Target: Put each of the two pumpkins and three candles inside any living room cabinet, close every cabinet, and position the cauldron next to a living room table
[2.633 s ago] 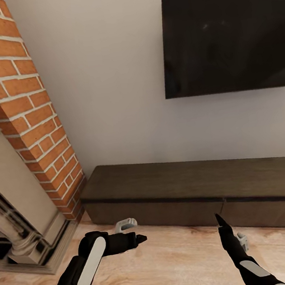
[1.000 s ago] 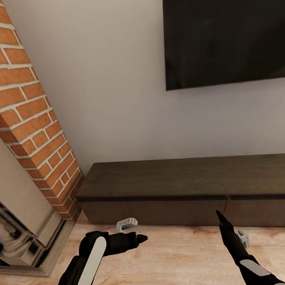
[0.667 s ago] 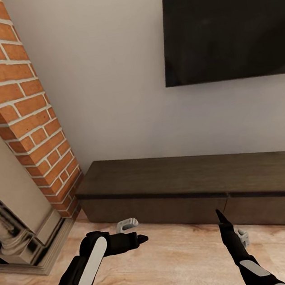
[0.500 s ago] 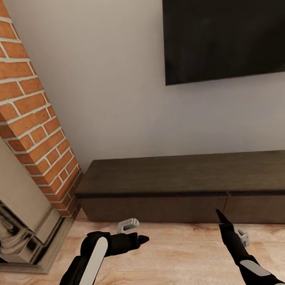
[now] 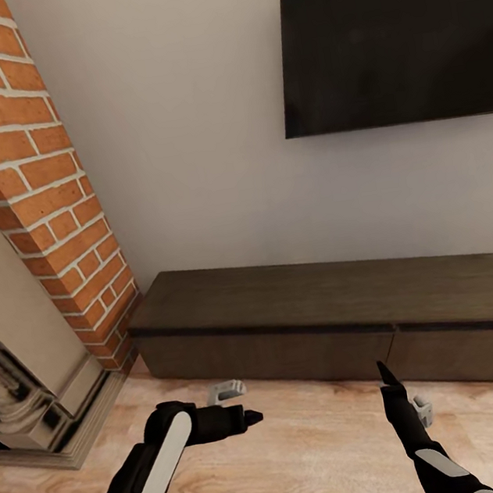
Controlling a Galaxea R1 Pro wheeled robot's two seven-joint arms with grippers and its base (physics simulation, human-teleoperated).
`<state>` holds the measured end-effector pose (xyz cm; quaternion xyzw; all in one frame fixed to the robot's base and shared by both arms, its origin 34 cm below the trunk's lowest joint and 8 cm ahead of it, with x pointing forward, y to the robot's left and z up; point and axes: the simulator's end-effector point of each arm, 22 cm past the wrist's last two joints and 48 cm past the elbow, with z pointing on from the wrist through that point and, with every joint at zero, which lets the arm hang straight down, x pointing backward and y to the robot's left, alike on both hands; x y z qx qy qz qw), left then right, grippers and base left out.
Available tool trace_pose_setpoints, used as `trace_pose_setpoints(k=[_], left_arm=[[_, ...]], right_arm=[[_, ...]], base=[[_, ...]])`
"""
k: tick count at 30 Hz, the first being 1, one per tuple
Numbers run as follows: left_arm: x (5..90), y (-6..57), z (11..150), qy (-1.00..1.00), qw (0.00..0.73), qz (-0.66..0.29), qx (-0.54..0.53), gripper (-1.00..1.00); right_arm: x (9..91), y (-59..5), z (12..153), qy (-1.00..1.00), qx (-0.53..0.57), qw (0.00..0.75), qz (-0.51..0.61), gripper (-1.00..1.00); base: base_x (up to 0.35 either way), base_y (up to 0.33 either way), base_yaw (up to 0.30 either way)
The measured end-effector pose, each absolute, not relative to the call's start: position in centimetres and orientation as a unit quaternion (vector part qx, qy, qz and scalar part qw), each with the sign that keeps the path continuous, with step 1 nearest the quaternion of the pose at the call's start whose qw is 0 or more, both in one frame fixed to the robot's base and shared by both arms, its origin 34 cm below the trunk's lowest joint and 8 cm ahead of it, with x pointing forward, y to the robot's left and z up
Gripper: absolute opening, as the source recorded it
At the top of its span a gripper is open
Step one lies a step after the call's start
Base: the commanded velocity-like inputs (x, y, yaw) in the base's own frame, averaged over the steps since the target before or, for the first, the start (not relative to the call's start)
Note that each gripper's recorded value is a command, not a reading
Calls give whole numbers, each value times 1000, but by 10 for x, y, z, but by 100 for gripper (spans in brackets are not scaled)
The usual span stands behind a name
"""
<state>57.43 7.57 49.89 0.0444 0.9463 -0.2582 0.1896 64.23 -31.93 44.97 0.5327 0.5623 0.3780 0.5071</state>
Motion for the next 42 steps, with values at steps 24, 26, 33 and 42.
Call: trace_pose_setpoints(k=[24,26,33,42], left_arm=[[571,75,487,946,189,-258,46,100],[571,75,487,947,189,-258,46,100],[570,75,487,947,189,-258,47,100],[570,73,488,946,188,-259,47,100]], right_arm=[[637,-319,436,564,535,505,375,100],[637,-319,436,565,534,505,375,100],[637,-319,435,565,534,505,375,100],[637,-318,435,565,534,505,375,100]], base=[[59,0,0],[200,0,0],[141,0,0],[157,0,0]])
